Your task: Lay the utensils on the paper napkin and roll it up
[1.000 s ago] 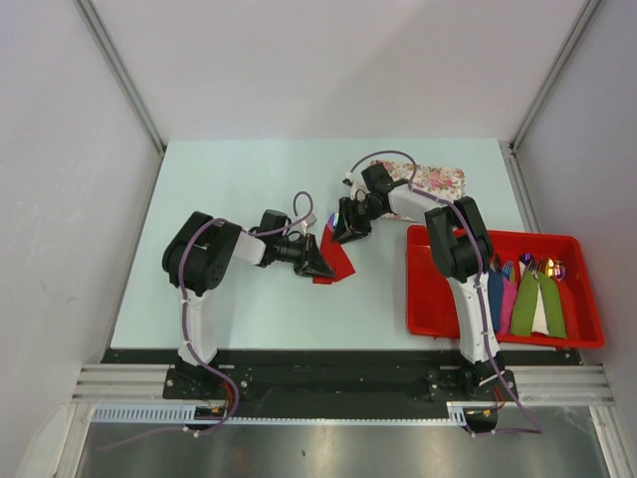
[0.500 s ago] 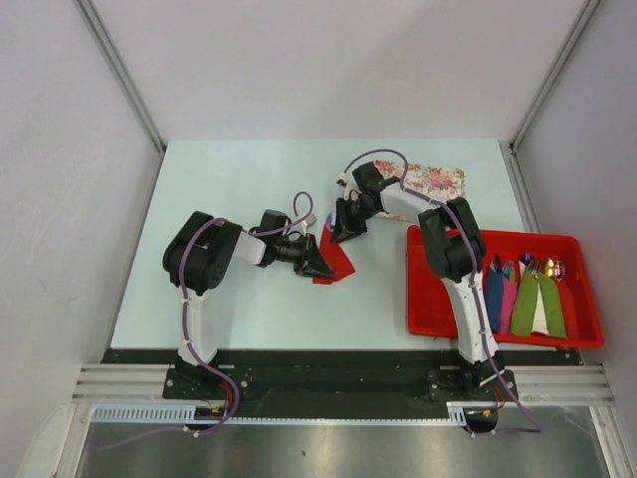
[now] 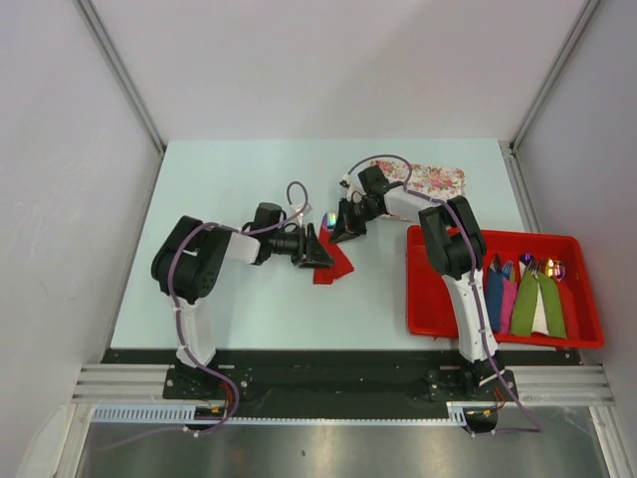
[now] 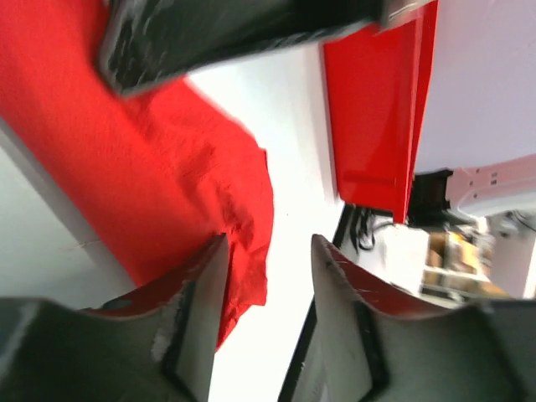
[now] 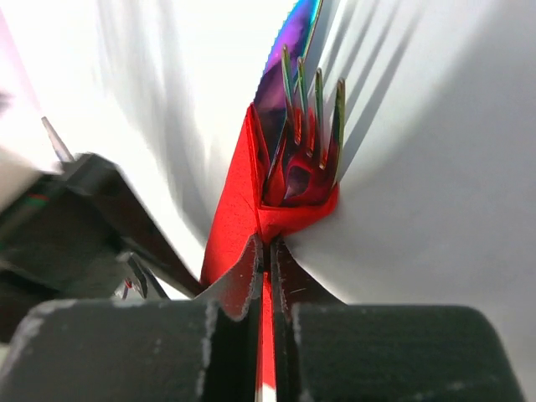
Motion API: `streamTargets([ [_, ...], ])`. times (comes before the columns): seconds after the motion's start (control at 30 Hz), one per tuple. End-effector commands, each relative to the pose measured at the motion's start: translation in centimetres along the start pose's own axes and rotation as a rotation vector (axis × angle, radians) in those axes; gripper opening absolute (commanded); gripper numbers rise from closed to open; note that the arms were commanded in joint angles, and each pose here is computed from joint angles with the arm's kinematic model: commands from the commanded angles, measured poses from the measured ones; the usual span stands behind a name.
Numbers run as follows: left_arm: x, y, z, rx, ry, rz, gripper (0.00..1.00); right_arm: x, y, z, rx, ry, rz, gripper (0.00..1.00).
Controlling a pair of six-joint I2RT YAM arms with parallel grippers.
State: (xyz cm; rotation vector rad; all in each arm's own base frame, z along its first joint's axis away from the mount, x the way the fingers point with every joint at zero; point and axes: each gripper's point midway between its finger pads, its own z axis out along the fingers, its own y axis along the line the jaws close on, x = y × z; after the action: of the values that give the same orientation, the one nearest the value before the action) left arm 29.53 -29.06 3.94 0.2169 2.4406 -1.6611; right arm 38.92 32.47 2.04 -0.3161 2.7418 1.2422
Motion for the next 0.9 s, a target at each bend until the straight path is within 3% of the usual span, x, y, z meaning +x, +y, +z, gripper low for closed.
streamTargets([
  [0.0,-4.0,-2.4,-2.9,-0.033,-0.16,0.2,0.52,0.1,1.3,0.3,-0.06,-0.019,-0.094,0.0],
  [0.1,-6.8,-2.7,-5.7,-0.072,-0.266,0.233,0.57,-0.2,2.4,-0.2,-0.094,-0.034,-0.123,0.0],
  [0.23,-10.9,-3.1,-9.9,-0.142,-0.398,0.318,0.72,-0.5,4.1,-1.0,-0.131,-0.066,-0.181,0.0],
  [0.4,-13.6,-3.6,-12.7,-0.22,-0.463,0.446,0.81,-0.6,5.6,-1.6,-0.173,-0.076,-0.223,0.0],
  [0.47,-14.3,-3.8,-13.5,-0.243,-0.489,0.463,0.9,-1.0,6.3,-2.1,-0.184,-0.095,-0.243,0.0],
  [0.5,-14.6,-3.8,-13.8,-0.255,-0.498,0.472,0.99,-1.1,6.7,-2.3,-0.19,-0.099,-0.252,0.0],
  [0.63,-14.9,-3.4,-14.9,-0.296,-0.538,0.45,1.0,-1.1,7.5,-2.9,-0.203,-0.108,-0.276,0.0],
  [0.87,-15.9,-5.9,-17.8,-0.363,-0.625,0.588,1.0,-1.4,9.7,-4.5,-0.235,-0.145,-0.334,0.0],
])
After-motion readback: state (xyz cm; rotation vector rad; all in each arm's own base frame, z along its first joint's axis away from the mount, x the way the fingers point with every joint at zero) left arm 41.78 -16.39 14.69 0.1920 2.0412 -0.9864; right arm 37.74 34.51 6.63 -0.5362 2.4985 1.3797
